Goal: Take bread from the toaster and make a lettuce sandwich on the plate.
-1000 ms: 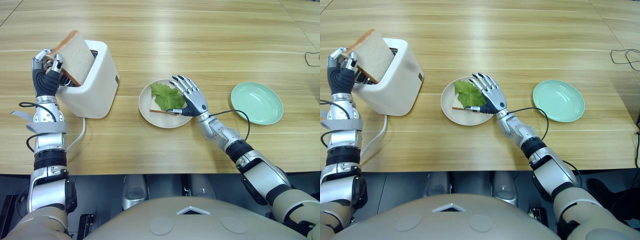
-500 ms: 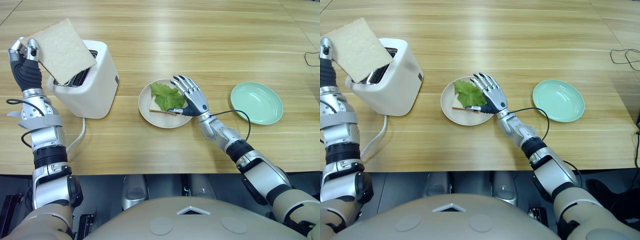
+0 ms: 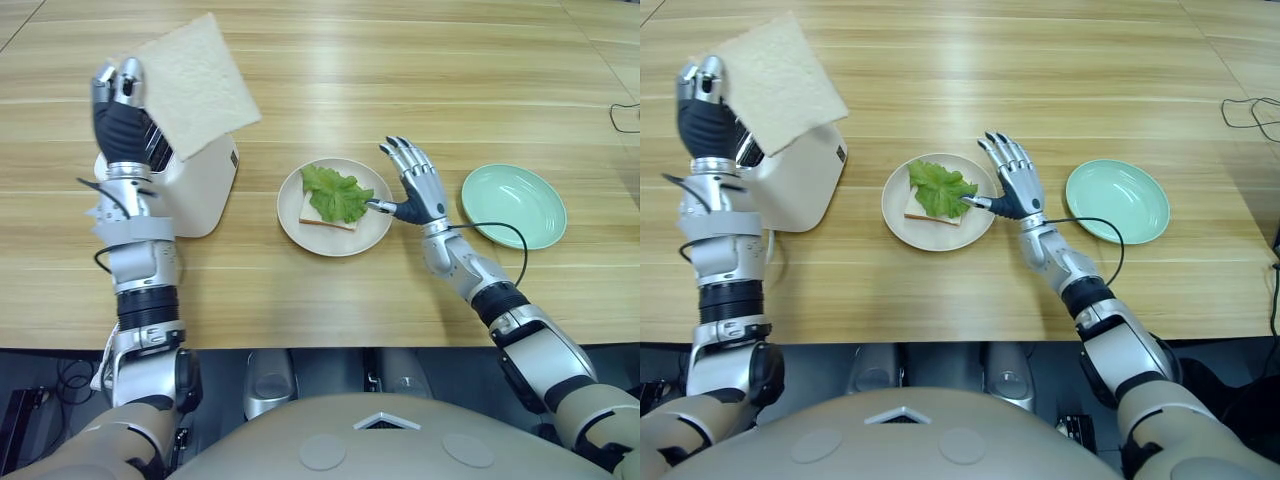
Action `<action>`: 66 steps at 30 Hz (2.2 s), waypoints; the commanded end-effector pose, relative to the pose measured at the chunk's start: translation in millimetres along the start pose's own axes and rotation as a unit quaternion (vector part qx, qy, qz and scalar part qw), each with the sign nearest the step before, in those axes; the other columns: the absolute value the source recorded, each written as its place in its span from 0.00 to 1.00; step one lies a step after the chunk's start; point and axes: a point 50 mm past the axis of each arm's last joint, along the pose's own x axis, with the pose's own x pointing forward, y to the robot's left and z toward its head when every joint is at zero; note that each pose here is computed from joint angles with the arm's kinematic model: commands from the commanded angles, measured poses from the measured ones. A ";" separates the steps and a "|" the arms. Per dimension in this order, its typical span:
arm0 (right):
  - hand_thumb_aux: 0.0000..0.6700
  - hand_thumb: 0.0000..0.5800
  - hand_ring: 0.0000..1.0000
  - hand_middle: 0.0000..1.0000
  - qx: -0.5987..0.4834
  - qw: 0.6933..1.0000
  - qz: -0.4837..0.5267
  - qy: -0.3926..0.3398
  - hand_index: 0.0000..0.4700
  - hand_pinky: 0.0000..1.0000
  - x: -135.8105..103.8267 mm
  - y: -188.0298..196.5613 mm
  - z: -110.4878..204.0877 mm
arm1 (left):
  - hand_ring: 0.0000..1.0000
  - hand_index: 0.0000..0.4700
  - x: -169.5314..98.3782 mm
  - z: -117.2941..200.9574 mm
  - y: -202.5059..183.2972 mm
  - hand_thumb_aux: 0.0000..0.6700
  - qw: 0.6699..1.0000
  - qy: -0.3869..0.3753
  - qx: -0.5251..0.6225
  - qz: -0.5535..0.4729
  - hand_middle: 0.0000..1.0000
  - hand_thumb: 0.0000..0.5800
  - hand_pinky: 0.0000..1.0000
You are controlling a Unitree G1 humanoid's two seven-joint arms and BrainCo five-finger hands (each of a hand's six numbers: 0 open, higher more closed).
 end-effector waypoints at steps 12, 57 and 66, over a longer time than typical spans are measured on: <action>0.00 0.00 0.00 0.00 0.027 0.996 -0.082 0.010 0.00 0.00 -9.7 -49.7 -13.5 | 0.72 0.98 6.0 -72.6 -77.9 1.00 0.978 0.132 0.027 -0.156 0.72 1.00 0.72; 0.00 0.00 0.00 0.00 -0.023 0.944 0.324 -0.059 0.00 0.00 -61.4 78.8 34.4 | 0.68 0.98 -14.3 -132.5 -96.8 1.00 0.920 0.297 0.085 -0.241 0.68 1.00 0.68; 0.00 0.00 0.00 0.00 -0.018 0.934 0.353 -0.052 0.00 0.00 -69.0 81.3 31.1 | 0.17 0.00 -2.6 -123.3 -93.3 0.00 0.931 0.244 0.170 -0.213 0.17 0.00 0.17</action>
